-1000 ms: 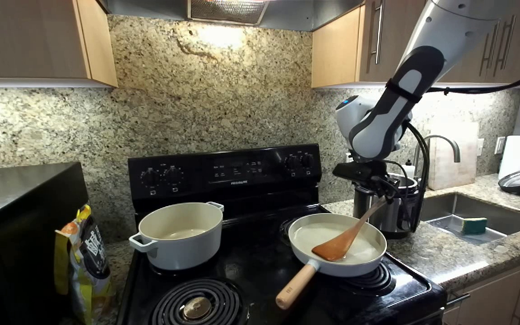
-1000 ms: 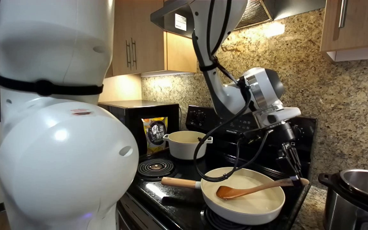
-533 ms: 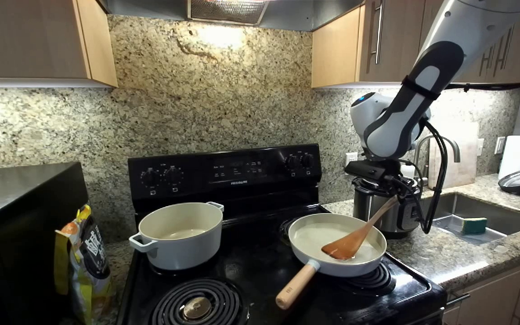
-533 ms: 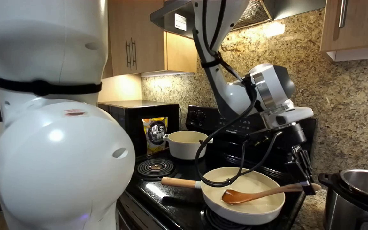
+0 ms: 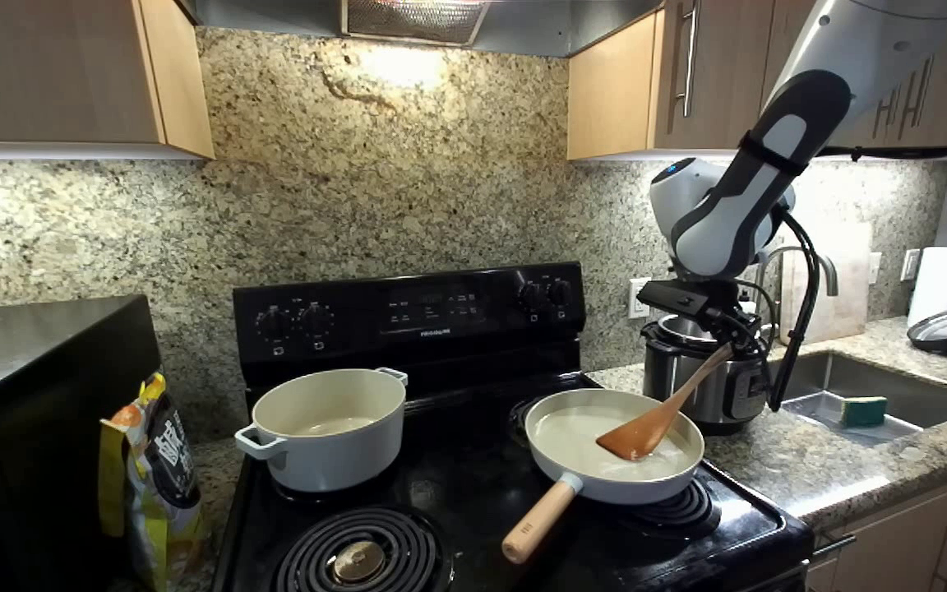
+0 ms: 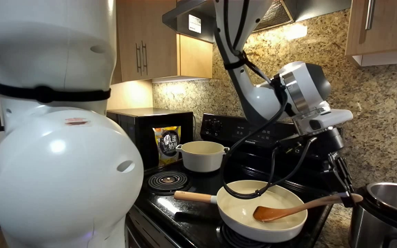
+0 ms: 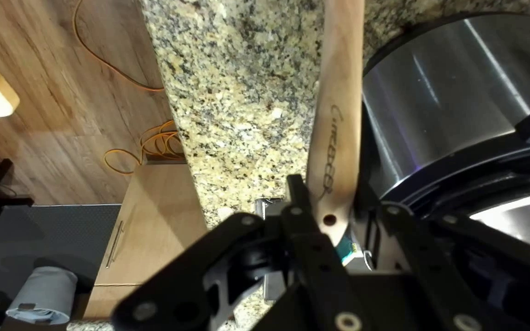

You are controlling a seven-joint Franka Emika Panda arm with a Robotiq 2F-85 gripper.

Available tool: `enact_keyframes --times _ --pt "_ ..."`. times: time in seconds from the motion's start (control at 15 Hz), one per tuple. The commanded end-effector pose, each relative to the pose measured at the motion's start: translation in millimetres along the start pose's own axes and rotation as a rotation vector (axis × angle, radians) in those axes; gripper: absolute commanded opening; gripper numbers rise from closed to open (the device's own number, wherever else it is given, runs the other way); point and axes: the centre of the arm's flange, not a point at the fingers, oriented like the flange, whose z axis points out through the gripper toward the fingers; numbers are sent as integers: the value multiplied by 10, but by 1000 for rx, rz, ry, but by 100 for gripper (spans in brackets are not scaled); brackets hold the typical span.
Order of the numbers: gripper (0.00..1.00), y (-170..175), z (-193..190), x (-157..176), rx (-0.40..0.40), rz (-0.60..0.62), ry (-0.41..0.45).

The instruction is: Pick up the cooking stick and stir in the pan

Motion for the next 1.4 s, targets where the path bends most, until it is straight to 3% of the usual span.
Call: enact_keyframes --times 0.0,0.6,1.33 --pt "10 -115 -93 30 26 48 11" --pt "10 -421 -400 13 89 102 25" --pt "10 -383 -508 -609 84 -78 2"
